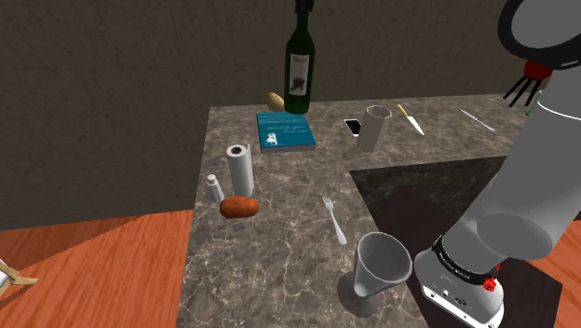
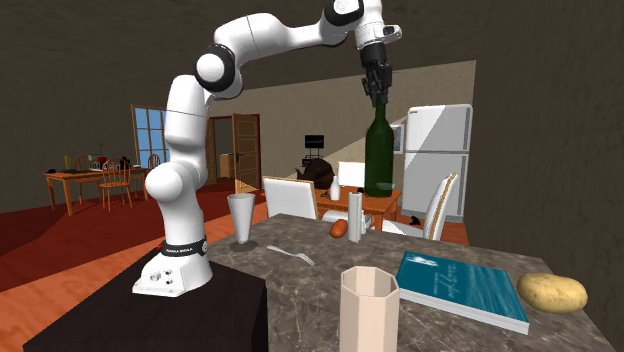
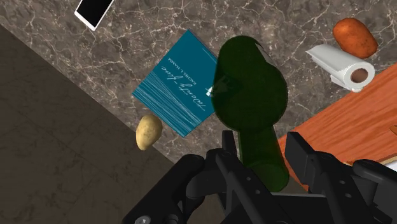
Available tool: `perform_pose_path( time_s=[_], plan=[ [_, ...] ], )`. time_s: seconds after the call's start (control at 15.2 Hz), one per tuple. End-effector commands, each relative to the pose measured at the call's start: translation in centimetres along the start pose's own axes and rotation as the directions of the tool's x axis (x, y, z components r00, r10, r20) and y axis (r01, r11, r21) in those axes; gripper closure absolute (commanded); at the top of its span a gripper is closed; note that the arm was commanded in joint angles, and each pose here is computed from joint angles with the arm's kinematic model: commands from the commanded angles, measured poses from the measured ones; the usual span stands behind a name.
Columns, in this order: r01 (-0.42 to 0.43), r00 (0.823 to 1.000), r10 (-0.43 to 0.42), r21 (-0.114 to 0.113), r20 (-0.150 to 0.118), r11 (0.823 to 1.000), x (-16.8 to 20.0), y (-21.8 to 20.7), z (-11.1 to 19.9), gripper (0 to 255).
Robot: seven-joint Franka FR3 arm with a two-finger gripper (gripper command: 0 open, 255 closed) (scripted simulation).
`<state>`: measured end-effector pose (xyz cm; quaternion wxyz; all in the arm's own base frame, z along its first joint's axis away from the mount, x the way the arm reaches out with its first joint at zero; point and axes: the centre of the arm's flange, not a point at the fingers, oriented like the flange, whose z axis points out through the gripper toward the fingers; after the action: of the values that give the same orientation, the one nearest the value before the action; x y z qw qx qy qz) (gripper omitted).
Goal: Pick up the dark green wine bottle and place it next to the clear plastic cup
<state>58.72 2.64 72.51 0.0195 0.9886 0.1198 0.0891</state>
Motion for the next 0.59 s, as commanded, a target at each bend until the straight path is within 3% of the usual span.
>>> perform_pose_path(
  time_s=[0.0,0.2,0.53],
  plan=[
    [0.0,1.0,0.0,0.0,0.0,1.0,0.1,0.0,-1.1,255],
    [0.0,1.0,0.0,0.0,0.0,1.0,0.3,0.1,-2.2,255],
    [0.0,1.0,0.0,0.0,0.0,1.0,-2.9,-5.1,-4.7,255]
  ],
)
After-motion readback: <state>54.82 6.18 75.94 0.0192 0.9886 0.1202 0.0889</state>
